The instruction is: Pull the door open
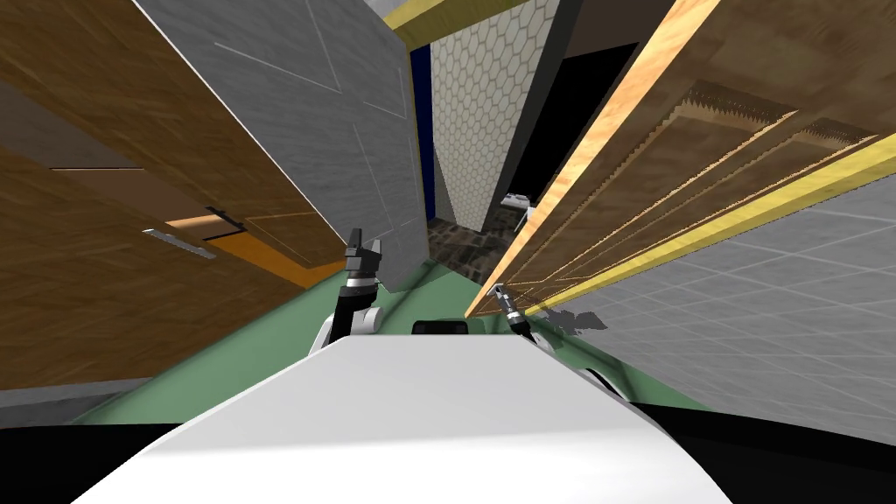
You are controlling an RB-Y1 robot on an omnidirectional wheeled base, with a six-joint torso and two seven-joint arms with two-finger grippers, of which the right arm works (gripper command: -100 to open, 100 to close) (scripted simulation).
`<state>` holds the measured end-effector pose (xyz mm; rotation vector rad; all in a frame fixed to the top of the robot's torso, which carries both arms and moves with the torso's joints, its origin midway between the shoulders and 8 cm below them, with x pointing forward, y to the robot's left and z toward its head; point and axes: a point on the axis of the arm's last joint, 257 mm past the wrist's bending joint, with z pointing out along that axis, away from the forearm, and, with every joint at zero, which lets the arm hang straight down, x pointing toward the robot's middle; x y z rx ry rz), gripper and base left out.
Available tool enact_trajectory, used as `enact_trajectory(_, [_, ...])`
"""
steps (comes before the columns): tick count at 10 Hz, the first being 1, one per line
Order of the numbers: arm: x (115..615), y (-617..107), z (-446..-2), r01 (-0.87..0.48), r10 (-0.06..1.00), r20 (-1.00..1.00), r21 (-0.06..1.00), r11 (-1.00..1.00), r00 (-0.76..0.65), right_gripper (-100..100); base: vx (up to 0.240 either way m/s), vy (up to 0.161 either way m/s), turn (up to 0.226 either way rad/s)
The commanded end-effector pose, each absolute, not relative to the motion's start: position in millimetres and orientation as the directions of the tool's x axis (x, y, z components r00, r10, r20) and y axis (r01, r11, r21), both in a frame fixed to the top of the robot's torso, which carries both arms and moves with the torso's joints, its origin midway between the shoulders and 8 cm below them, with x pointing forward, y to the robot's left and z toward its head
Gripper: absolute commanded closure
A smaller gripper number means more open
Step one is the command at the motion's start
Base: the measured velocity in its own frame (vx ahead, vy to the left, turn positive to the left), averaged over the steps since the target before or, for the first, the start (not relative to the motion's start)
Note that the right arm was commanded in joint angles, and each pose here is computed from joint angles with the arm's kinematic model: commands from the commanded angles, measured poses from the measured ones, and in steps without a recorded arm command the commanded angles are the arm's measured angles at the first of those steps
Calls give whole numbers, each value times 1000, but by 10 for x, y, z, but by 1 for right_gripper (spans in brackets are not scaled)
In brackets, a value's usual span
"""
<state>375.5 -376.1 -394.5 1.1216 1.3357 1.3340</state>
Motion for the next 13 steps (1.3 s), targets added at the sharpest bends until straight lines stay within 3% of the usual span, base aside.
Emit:
enact_trajectory(1, [3611, -3801, -3940, 1, 982, -2, 1000, 2, -190, 100, -132, -56, 105])
enact_trajectory(4, [3390, -3840, -3918, 0, 974, -1, 1000, 1, -228, 100, -174, -74, 120])
enact_trajectory(13, [3349, -3830, -3922, 1, 969, 0, 1000, 0, -247, 100, -187, -83, 140])
